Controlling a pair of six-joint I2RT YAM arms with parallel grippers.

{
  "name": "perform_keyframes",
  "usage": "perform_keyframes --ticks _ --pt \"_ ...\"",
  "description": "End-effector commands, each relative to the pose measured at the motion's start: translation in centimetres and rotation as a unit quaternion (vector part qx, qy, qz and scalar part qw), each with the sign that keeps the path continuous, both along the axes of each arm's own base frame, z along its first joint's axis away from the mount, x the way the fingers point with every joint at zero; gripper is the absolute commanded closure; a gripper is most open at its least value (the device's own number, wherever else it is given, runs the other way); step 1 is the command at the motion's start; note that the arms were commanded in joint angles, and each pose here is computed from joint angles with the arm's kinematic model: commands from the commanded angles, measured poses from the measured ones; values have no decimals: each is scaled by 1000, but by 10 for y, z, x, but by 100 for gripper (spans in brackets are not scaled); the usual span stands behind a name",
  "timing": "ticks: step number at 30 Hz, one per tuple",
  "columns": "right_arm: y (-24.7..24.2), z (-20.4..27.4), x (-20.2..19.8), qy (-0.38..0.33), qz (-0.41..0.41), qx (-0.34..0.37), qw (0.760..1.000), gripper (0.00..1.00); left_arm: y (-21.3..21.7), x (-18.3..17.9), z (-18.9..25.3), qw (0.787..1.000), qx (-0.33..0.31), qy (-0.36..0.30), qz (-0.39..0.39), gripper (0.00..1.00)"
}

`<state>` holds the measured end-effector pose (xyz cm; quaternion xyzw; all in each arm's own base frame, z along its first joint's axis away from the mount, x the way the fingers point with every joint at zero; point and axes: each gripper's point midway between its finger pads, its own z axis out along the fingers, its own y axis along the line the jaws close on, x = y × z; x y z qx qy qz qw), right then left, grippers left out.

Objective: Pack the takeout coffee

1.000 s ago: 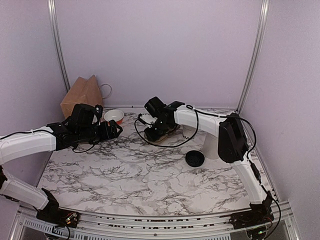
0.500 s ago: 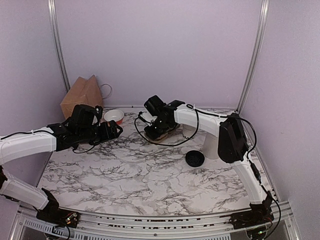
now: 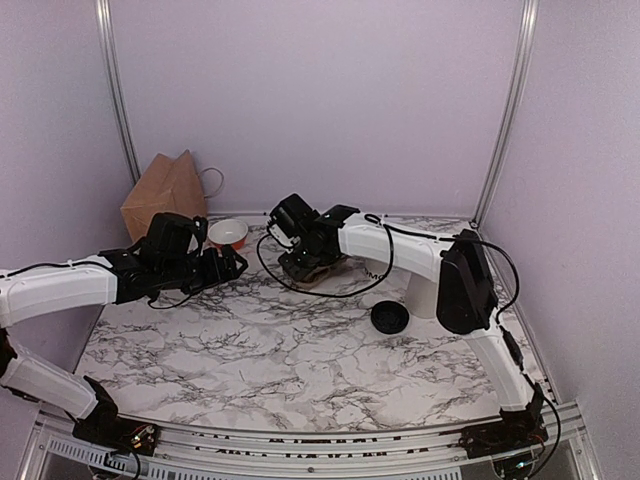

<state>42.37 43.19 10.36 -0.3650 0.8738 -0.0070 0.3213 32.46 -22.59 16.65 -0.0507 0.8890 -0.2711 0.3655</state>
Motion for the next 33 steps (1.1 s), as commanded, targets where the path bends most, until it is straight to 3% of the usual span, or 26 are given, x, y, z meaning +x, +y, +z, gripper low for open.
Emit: perform_keyframes --ticks 1,33 --pt "1 65 11 -76 -20 36 996 100 -3 2 -6 1000 -7 5 -1 8" --pt "-1 108 16 -140 -20 34 989 100 -9 3 -12 1000 -19 13 -8 8"
